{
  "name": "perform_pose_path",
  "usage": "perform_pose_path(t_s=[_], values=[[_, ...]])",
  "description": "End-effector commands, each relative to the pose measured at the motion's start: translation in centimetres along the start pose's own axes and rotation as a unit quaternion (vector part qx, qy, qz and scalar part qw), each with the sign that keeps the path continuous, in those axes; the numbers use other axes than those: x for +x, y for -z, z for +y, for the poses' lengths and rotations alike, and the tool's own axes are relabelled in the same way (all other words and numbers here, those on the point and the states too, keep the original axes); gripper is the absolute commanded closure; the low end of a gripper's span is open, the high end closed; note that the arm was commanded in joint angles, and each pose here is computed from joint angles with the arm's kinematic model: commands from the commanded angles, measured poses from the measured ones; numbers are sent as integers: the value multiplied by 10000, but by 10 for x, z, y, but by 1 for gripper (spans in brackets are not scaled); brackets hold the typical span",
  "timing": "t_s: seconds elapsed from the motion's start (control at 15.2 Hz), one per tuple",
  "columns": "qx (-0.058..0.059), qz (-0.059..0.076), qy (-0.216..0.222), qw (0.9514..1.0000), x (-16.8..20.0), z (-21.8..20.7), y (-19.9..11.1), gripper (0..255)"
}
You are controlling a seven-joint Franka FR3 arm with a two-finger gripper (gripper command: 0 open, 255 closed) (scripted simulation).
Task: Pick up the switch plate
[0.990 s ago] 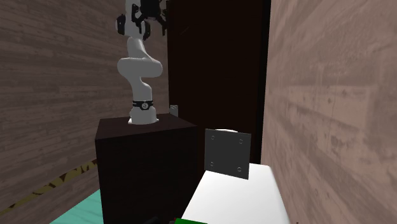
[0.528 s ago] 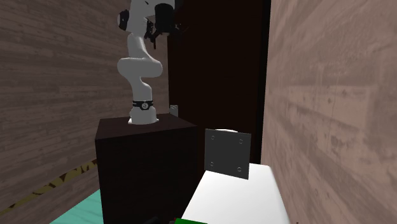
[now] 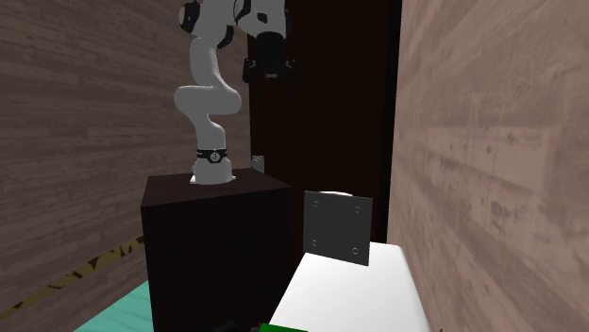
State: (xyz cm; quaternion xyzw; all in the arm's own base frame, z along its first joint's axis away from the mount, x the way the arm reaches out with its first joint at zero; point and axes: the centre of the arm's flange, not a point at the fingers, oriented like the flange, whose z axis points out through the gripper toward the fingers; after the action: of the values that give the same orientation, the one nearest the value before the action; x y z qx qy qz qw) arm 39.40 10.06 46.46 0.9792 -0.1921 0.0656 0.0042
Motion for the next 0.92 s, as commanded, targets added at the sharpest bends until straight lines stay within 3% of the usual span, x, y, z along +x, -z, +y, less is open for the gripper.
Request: perform_pose_path(t_s=[0.0, 0.4, 0.86], values=[[-14, 37, -191, 9998, 8, -18, -21, 0], [-94, 127, -724, 9972, 31, -66, -81, 0], [-187, 232, -1343, 9905, 66, -117, -151, 0]])
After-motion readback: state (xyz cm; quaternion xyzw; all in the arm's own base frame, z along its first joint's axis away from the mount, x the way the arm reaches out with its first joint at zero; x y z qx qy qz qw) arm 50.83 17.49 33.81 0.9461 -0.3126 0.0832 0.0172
